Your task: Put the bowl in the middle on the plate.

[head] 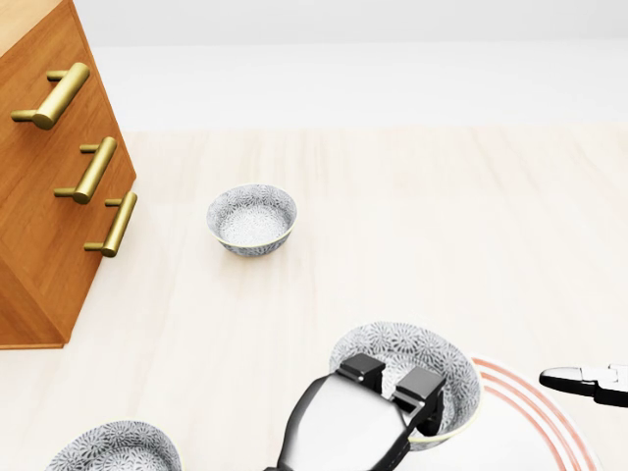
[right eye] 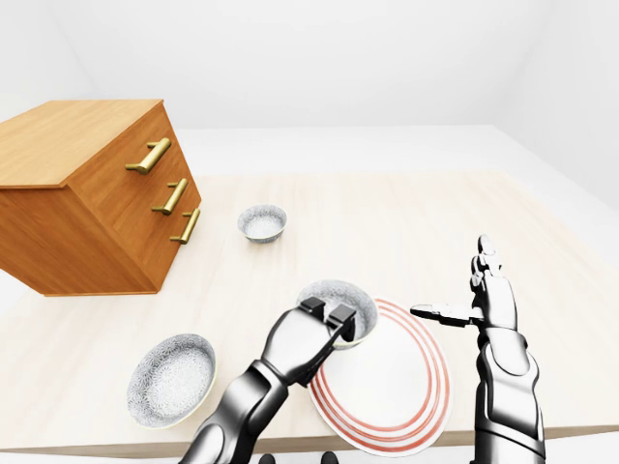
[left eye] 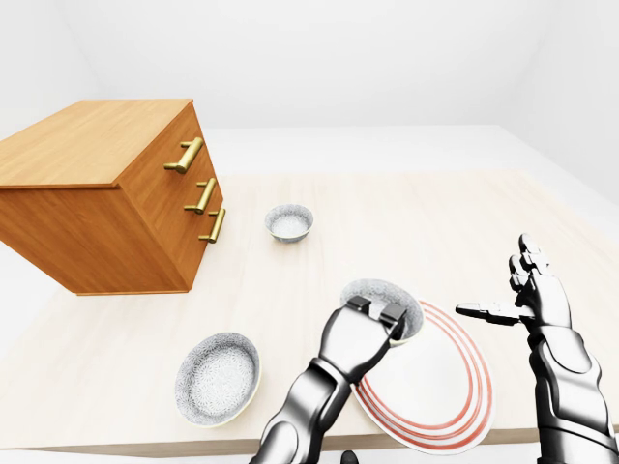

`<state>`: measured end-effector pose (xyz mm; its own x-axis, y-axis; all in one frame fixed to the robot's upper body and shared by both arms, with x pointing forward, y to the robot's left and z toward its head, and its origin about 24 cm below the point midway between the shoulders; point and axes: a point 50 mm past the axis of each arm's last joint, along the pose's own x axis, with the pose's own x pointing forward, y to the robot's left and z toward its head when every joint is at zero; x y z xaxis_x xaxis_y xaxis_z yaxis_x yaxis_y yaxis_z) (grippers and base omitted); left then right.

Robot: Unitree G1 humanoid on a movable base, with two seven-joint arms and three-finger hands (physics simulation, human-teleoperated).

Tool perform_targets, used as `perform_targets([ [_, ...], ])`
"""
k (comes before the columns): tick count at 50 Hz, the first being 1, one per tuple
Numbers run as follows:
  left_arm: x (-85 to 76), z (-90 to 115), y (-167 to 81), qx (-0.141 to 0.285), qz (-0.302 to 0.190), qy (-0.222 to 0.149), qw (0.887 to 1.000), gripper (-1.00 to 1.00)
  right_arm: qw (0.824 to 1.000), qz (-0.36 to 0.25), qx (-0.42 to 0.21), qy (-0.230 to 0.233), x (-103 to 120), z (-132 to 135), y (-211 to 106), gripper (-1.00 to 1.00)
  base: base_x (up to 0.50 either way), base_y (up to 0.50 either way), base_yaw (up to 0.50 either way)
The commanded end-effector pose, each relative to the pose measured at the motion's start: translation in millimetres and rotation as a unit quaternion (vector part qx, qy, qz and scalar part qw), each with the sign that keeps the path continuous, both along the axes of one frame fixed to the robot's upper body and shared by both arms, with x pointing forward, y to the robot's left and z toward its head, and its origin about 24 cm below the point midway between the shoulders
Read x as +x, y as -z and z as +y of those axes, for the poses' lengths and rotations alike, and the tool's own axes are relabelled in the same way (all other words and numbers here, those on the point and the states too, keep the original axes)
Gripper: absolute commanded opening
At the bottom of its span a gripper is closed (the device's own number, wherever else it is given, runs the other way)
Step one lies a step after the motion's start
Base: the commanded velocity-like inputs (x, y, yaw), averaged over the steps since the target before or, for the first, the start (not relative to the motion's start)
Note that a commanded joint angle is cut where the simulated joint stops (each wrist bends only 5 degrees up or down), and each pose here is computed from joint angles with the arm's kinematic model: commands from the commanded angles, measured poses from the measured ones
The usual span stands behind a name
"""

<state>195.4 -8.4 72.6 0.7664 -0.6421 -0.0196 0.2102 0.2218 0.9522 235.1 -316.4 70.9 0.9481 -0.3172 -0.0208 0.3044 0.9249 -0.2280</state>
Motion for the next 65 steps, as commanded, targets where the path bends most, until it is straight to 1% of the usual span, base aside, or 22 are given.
perform_targets([
  [1,-3.1,-6.1,-2.3,-0.027,0.005,0.010,1.000,-1.00,1.000,-0.001,-0.001,-0.001,-0.6,0.2,-0.8,1.00,0.00,0.00,0.00],
  [9,-5.1,-15.5,-7.3,-0.026,0.002,0.025,0.999,-1.00,1.000,0.001,-0.001,-0.001,0.1,0.1,0.2,1.00,0.00,0.00,0.00],
  [14,-9.1,-21.4,-4.0,-0.025,0.007,0.036,0.999,-1.00,1.000,-0.005,-0.004,-0.003,-0.9,1.0,-3.0,1.00,0.00,0.00,0.00],
  [15,-10.6,-22.7,-3.6,-0.025,0.008,0.039,0.999,-1.00,1.000,0.001,-0.001,-0.002,-0.3,0.4,0.1,1.00,0.00,0.00,0.00],
  [38,-8.4,-24.7,-2.0,-0.019,0.011,0.044,0.999,-1.00,1.000,0.007,0.003,0.000,0.9,-0.5,3.1,1.00,0.00,0.00,0.00],
  [44,-3.5,-21.2,-3.6,-0.021,0.013,0.039,0.999,-1.00,1.000,0.009,0.004,0.000,1.1,-0.3,4.3,1.00,0.00,0.00,0.00],
  [52,-5.1,-22.4,0.4,-0.017,0.024,0.045,0.999,-1.00,1.000,0.009,0.003,0.000,0.9,-0.2,4.4,1.00,0.00,0.00,0.00],
  [65,-4.2,-22.9,1.8,-0.022,0.026,0.046,0.998,-1.00,1.000,0.008,0.002,-0.001,0.7,0.4,3.7,1.00,0.00,0.00,0.00],
])
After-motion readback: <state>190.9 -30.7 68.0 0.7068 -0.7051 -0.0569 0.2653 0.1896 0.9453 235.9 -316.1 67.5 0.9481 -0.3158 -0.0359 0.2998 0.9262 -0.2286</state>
